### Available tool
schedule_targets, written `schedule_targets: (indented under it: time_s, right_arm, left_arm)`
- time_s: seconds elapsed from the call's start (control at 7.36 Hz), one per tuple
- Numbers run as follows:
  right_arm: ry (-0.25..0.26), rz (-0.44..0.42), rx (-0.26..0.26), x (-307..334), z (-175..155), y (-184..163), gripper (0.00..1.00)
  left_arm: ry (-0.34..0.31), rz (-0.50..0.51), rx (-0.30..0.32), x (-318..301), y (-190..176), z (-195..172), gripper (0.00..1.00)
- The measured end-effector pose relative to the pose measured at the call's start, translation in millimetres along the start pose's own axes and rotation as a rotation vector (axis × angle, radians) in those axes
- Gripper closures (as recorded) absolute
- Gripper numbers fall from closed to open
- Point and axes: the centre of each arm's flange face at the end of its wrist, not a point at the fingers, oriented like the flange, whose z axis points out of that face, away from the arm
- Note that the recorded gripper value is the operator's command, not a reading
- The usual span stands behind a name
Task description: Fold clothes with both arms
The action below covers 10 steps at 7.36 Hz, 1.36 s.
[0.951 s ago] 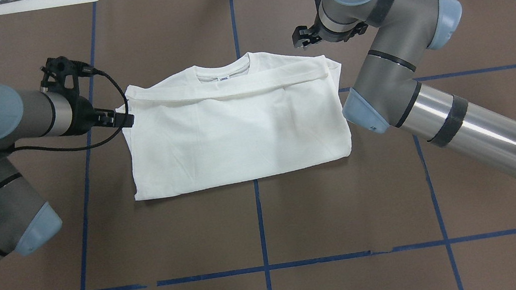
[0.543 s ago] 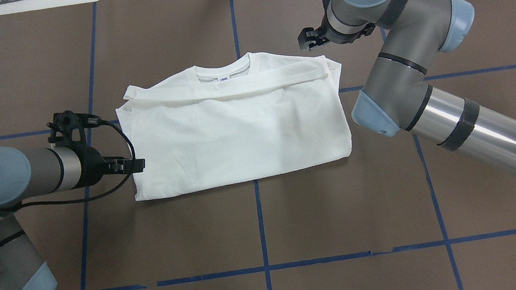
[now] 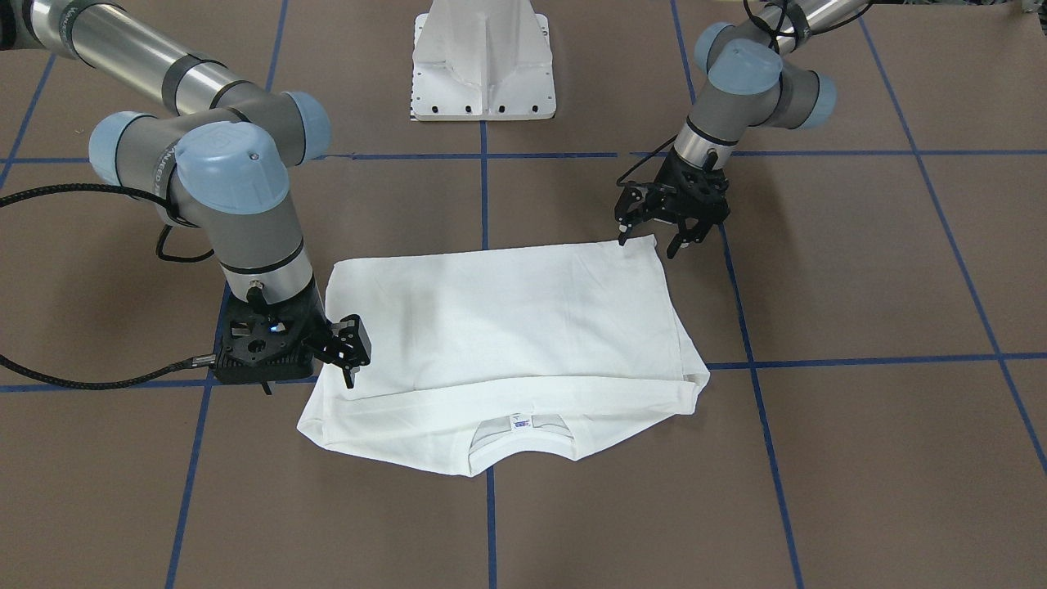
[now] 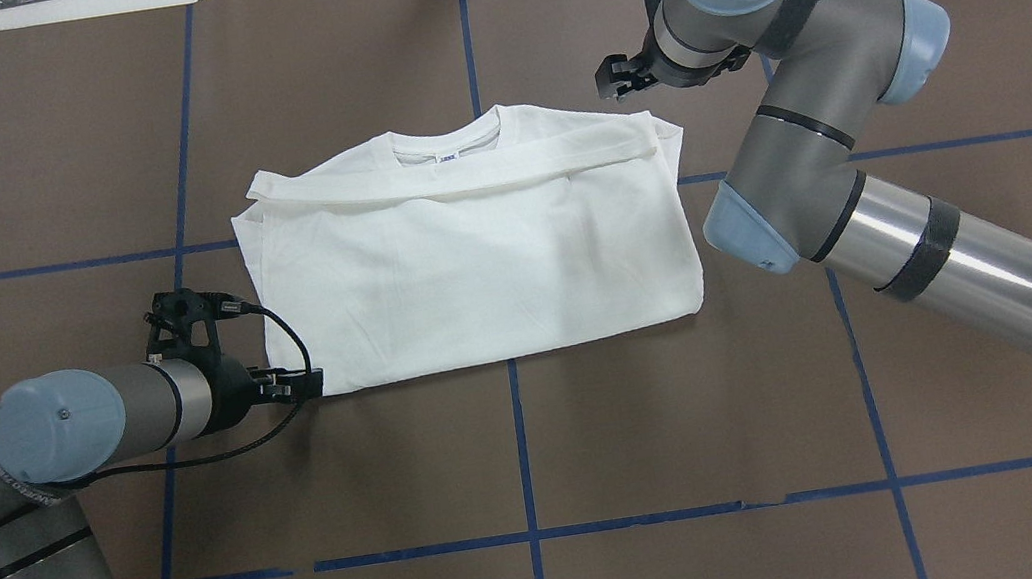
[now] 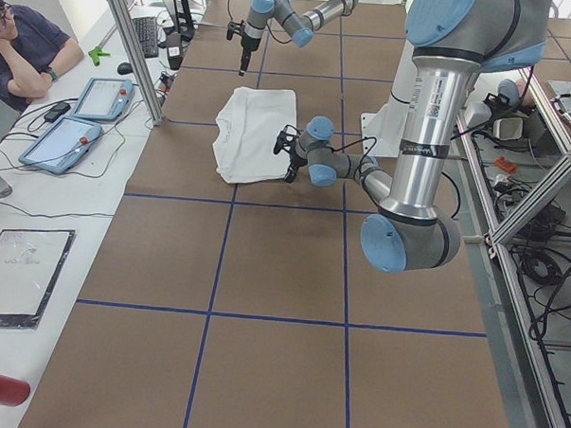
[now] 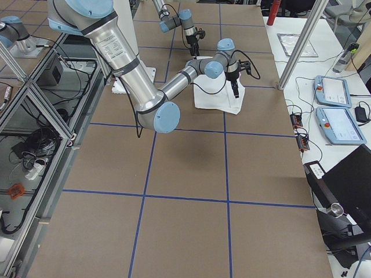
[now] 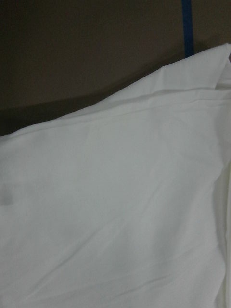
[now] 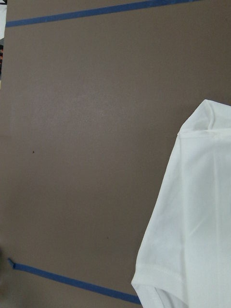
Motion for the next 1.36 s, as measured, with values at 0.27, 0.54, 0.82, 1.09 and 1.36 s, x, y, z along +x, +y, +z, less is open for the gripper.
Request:
schedule_targets:
  time_s: [0.27, 0.54, 0.82, 1.09, 1.36]
  right_arm:
    - [-0.002, -0.001, 0.001, -1, -1, 0, 0.0]
    - [-0.006, -0.001, 0.004, -3, -3, 0, 0.0]
    - [-0.01, -0.001, 0.007, -2, -6, 0, 0.0]
    - [-0.009, 0.006, 0.009, -2, -6, 1, 0.0]
    - [-0.011, 0.011, 0.011, -3, -7, 3, 0.0]
  left_arm:
    - [-0.002, -0.016, -0.013, 3, 9, 6, 1.0]
    - [0.001, -0.016, -0.014, 3, 10, 4, 1.0]
    - [-0.021, 0.017, 0.019, -12, -13, -4, 1.0]
    - [-0.082, 0.102, 0.082, -52, -57, -18, 1.0]
    - [-0.208, 0.194, 0.136, -124, -112, -27, 1.0]
